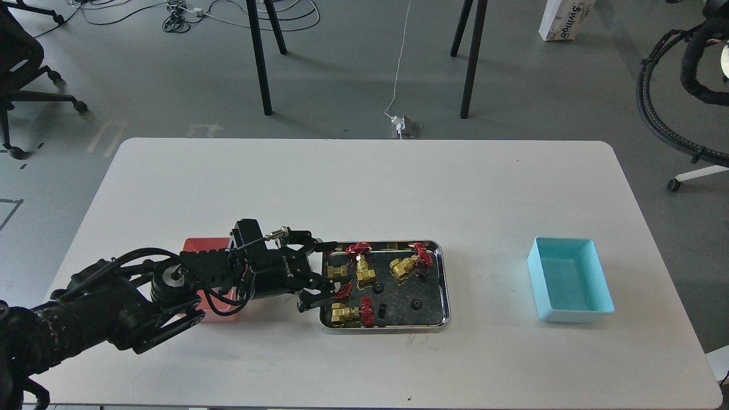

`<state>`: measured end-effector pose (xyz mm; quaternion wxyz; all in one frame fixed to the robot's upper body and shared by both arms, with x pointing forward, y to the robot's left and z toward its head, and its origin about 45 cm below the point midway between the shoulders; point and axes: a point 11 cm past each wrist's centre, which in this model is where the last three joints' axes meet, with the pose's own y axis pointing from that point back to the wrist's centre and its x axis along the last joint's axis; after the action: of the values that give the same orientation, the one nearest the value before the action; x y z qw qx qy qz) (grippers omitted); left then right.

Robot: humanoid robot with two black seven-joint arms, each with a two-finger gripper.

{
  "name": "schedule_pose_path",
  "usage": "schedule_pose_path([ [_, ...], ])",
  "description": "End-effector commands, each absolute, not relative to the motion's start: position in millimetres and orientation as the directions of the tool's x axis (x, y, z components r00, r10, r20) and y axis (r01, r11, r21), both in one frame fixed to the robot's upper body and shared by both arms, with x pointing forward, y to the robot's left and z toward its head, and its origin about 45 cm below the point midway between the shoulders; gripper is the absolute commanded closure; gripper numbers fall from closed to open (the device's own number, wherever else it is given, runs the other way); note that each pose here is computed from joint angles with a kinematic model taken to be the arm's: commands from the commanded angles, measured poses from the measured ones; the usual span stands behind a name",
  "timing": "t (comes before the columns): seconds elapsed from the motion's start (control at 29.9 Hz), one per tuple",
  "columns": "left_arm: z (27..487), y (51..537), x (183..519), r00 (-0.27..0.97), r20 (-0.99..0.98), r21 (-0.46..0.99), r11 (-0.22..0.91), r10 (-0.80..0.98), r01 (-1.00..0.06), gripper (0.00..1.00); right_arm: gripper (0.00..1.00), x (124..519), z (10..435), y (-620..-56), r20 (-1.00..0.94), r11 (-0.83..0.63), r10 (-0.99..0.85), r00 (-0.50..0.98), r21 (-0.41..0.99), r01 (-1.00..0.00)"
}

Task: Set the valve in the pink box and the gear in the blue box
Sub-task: 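Close the left gripper on the red-handled brass valve and lift it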

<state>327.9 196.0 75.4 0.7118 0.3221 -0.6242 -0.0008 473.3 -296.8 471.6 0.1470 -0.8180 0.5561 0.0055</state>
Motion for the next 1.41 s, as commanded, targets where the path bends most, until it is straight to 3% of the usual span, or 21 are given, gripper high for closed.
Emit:
schedule_pose_path([
  [0.0, 74, 200, 329, 0.225, 0.884, 0.467, 0.786, -0.409, -0.406, 0.35, 0.0, 473, 472, -297, -0.173, -0.337, -0.909, 0.38, -0.234, -0.912],
  [0.37, 68, 203, 326, 0.24, 0.874, 0.485, 0.775, -0.422, -0.404, 0.38, 0.0, 473, 471, -298, -0.171, -0.336, -0.91, 0.378, -0.233, -0.913],
  [0.9, 68, 201, 324, 0.238, 0.876, 0.482, 0.78, -0.419, -0.399, 0.83, 0.0, 474, 470, -299, -0.172, -0.333, -0.911, 0.375, -0.231, -0.914],
  [1.07, 80, 208, 334, 0.233, 0.887, 0.462, 0.776, -0.399, -0.429, 0.83, 0.0, 475, 467, -301, -0.165, -0.327, -0.916, 0.366, -0.223, -0.918],
  [1.37, 138, 282, 334, 0.297, 0.917, 0.394, 0.734, -0.268, -0.553, 0.82, 0.0, 478, 453, -299, -0.146, -0.331, -0.922, 0.36, -0.191, -0.924],
])
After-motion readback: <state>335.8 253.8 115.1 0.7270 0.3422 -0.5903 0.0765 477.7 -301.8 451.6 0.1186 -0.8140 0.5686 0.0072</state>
